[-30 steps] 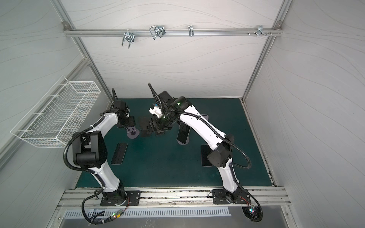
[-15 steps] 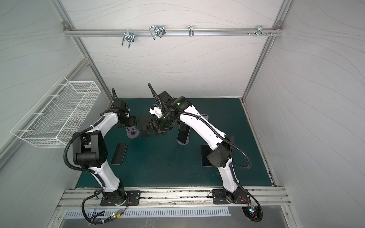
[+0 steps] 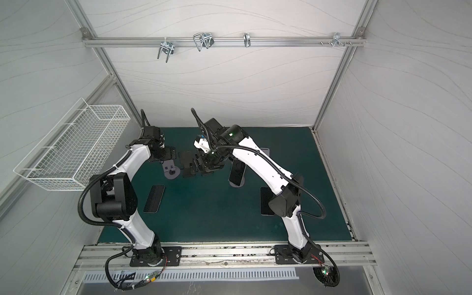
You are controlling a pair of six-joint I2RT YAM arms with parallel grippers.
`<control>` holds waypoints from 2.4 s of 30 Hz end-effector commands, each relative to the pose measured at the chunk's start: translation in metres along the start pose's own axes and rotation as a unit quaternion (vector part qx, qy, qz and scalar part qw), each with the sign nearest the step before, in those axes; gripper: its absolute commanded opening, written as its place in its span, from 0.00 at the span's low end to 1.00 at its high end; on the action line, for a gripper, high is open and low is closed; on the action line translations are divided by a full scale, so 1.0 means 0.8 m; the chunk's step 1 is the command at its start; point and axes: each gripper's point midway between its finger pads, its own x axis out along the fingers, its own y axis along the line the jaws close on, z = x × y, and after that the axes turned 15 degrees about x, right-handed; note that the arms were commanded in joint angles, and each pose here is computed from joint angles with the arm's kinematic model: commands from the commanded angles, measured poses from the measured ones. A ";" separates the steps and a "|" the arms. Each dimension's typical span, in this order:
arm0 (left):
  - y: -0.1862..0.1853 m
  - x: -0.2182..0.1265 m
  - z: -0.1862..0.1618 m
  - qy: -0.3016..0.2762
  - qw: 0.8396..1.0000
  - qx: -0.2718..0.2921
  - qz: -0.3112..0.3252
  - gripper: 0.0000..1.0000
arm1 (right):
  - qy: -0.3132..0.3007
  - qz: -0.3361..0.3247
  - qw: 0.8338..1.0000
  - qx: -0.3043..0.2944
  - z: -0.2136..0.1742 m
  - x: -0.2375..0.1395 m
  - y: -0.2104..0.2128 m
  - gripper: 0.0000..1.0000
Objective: Remove the phone from the phone stand
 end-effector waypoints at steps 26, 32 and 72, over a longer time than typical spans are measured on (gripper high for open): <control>-0.050 -0.137 -0.026 -0.093 0.995 -0.002 -0.020 0.96 | -0.161 -0.112 0.971 -0.138 -0.022 -0.104 -0.003 0.72; -0.085 -0.176 -0.029 -0.133 0.990 0.021 -0.046 0.95 | -0.175 -0.127 0.963 -0.163 -0.034 -0.121 -0.014 0.72; -0.386 -0.213 -0.039 -0.254 0.856 0.311 -0.325 0.99 | -0.250 -0.032 0.963 0.089 -0.034 -0.212 -0.154 0.99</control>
